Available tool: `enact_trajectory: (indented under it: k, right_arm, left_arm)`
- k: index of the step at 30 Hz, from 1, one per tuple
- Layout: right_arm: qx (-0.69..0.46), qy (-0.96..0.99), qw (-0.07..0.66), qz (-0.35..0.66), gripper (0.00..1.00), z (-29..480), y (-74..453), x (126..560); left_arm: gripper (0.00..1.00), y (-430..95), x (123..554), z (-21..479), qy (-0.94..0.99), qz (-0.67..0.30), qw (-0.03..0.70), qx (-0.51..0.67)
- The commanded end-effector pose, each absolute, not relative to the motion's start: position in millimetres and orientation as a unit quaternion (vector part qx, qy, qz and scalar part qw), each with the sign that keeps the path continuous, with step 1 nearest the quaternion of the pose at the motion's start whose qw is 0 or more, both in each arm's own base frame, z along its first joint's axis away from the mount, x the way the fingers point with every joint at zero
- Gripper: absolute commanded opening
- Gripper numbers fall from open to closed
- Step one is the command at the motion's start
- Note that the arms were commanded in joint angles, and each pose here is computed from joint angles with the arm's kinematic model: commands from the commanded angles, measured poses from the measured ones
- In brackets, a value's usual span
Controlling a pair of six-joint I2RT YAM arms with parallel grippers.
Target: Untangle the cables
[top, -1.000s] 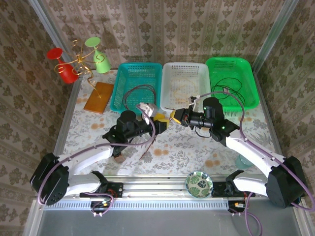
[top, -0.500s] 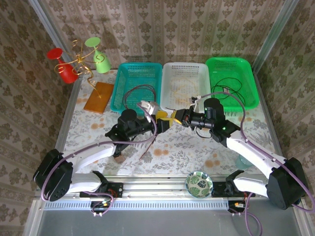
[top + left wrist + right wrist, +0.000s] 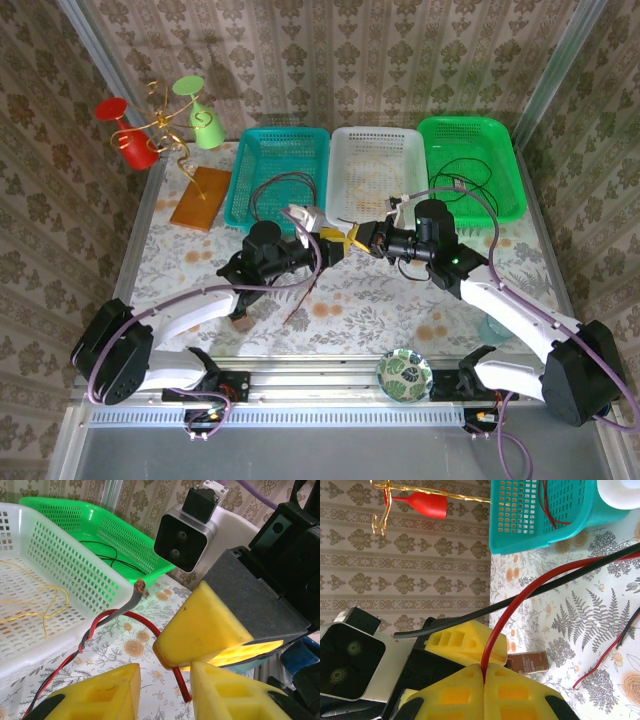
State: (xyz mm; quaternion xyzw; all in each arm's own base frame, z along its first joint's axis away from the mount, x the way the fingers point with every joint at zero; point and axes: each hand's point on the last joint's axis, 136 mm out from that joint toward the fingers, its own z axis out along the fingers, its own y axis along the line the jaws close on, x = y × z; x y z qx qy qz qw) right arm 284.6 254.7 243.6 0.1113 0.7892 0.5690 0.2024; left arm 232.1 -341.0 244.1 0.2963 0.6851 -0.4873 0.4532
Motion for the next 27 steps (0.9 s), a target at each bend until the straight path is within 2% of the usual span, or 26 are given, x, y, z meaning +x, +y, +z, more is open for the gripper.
enact_trajectory:
  k: [1, 4, 7, 11, 20, 24, 27]
  right_arm:
    - [0.097, 0.777, 0.212, 0.584, 0.0, 256, 255, 280]
    - [0.098, 0.778, 0.212, 0.583, 0.0, 254, 255, 280]
    - [0.098, 0.778, 0.211, 0.584, 0.0, 254, 255, 280]
    - [0.098, 0.778, 0.211, 0.584, 0.0, 254, 255, 279]
    - [0.1, 0.779, 0.213, 0.582, 0.01, 252, 253, 279]
    - [0.099, 0.779, 0.214, 0.581, 0.14, 251, 253, 279]
    - [0.1, 0.779, 0.215, 0.58, 0.18, 250, 251, 279]
  left_arm:
    - [0.26, -344, 236, 260, 0.673, -0.493, 0.466, 0.295]
    - [0.16, -343, 237, 260, 0.674, -0.49, 0.469, 0.292]
    - [0.11, -342, 237, 261, 0.675, -0.489, 0.47, 0.29]
    - [0.0, -340, 240, 258, 0.682, -0.485, 0.469, 0.282]
    - [0.0, -335, 243, 260, 0.69, -0.475, 0.472, 0.274]
    - [0.0, -334, 242, 258, 0.694, -0.468, 0.471, 0.279]
    - [0.0, -333, 241, 258, 0.696, -0.464, 0.469, 0.284]
